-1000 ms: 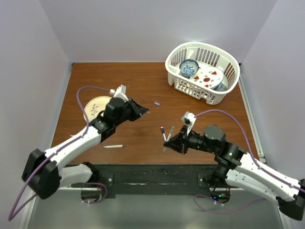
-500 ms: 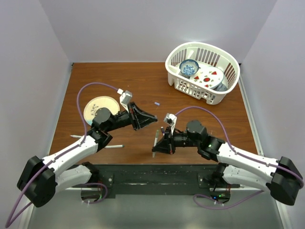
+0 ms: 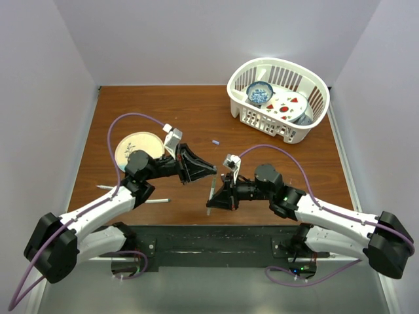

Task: Insert the pens into the pen caps

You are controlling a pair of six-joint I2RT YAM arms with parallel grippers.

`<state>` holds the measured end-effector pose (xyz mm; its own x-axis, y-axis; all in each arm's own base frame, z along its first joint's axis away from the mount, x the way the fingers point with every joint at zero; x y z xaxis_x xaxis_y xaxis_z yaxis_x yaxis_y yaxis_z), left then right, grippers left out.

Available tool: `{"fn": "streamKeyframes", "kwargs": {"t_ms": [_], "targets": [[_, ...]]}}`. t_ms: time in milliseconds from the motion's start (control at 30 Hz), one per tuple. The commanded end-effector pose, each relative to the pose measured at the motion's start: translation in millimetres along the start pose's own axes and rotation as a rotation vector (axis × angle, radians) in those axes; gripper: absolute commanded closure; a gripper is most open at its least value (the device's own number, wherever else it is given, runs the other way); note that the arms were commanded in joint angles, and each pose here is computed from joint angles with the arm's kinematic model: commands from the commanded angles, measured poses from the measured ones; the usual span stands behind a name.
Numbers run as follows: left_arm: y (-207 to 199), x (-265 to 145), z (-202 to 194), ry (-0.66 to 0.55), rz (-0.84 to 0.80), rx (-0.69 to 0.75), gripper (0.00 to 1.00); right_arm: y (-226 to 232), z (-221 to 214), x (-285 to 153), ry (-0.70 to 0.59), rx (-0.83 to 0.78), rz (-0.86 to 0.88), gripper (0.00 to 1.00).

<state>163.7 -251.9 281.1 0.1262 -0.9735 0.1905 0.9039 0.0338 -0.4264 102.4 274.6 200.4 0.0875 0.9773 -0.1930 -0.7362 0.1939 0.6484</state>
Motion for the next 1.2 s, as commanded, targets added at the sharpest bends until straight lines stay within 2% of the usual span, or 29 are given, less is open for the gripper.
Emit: {"fn": "streamKeyframes", "kwargs": {"t_ms": [0,300,733,1167], "targets": [[-8,-2,5,-0.009,-0.034,0.050,1.00,9,9,1,-0.036,-0.025,0.054,1.00],[-4,0,6,-0.003,-0.007,0.056,1.00,10,7,0,-0.032,-0.017,0.059,1.00],[-6,6,28,-0.039,0.016,0.079,1.00,6,2,3,-0.015,0.009,0.060,1.00],[-5,2,21,-0.010,0.033,0.079,1.00,7,4,1,-0.033,0.005,0.044,1.00]]}}
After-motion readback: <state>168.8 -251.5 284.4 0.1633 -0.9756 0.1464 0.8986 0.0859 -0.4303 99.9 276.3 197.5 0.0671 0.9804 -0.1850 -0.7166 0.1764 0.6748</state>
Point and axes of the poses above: each gripper's point midway between its finger pads, its own x axis out along the fingers, its own y axis along the line the jaws close on, z = x × y, the point moved 5 cm from there along -x, back along the fingers, and after that the axes turned 3 degrees about x, right-handed, at the moved point
